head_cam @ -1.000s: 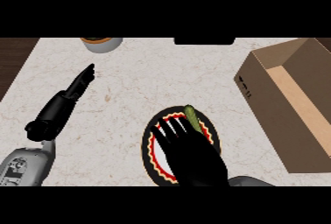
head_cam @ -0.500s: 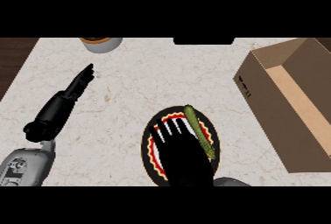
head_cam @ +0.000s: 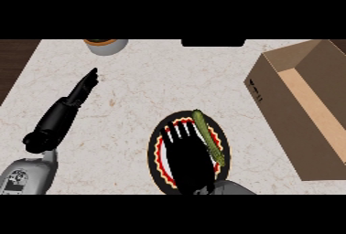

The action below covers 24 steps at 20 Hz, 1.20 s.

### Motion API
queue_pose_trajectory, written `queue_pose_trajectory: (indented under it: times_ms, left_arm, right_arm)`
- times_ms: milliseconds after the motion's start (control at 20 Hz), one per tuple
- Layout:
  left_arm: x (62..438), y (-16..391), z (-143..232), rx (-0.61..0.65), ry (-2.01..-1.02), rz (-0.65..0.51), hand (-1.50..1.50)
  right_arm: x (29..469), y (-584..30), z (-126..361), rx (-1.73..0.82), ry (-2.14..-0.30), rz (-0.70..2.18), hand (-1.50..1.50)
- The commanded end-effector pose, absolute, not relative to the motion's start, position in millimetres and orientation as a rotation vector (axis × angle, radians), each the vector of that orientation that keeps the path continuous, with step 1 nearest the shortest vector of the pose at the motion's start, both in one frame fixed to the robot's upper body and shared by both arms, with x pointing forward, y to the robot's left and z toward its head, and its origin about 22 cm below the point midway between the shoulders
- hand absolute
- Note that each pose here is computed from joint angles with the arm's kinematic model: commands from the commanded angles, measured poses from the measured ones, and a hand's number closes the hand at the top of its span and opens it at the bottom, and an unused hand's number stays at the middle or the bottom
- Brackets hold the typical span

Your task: Pick the tomato from the plate and place it in the cardboard box

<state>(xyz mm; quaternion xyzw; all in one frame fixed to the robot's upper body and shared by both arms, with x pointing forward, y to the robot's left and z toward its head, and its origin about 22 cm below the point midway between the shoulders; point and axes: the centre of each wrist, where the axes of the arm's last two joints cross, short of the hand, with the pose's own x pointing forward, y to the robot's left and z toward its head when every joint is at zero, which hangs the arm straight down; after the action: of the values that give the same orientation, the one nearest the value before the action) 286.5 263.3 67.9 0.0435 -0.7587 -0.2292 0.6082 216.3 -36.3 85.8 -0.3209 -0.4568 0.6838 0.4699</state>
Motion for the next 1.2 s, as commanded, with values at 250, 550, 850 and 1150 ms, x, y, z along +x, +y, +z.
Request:
queue_pose_trajectory:
  times_ms: [250,550,850,1150]
  left_arm:
    - [282.7,258.0,48.9,0.098,-1.737,-0.529,0.0]
    - [293.3,273.0,81.8,0.106,-1.747,-0.535,0.0]
    - [304.4,266.7,73.6,0.088,-1.746,-0.53,0.0]
    - [292.3,256.7,60.8,0.103,-1.75,-0.526,0.0]
  right_arm:
    - [224.9,-37.9,56.6,-0.799,-1.079,1.662,-1.5]
    - [232.0,-40.5,49.1,-0.762,-1.069,1.687,-1.5]
    - [244.4,-39.9,17.7,-0.818,-1.006,1.673,-1.5]
    - [240.2,-54.9,18.4,-0.81,-1.008,1.643,-1.5]
